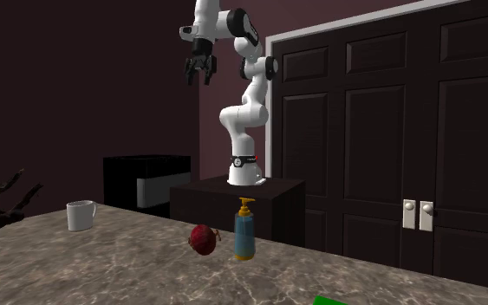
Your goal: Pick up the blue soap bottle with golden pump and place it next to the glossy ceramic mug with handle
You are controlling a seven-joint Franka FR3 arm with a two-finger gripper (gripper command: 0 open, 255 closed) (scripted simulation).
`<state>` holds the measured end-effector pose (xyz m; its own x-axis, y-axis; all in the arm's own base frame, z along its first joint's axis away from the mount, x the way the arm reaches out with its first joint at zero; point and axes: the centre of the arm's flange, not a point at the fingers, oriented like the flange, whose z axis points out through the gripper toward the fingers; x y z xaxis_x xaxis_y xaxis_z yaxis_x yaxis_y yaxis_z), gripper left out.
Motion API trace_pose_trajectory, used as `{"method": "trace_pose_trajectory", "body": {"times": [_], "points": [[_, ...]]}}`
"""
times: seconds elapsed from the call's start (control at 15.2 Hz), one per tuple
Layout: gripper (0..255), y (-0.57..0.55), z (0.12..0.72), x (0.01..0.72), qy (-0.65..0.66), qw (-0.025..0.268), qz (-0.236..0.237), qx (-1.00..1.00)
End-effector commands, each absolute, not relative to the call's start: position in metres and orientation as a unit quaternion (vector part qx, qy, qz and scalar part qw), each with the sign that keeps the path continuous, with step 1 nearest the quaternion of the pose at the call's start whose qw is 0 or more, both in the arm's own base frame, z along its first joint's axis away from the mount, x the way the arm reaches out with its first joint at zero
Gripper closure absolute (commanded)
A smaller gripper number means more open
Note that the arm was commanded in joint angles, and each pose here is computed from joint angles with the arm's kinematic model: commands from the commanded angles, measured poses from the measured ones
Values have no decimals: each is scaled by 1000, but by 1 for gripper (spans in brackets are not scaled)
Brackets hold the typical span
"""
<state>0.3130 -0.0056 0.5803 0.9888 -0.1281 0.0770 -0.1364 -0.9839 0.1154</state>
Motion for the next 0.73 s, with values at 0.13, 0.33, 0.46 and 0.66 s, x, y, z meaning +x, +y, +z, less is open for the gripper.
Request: {"method": "trace_pose_trajectory", "body": {"times": [0.13, 0.33, 0.46, 0.66], "points": [[0, 6, 558, 323, -75, 57, 26, 995], [0, 23, 526, 337, -88, 53, 14, 995], [0, 34, 504, 347, -97, 50, 6, 994], [0, 51, 470, 361, -110, 45, -6, 993]]}}
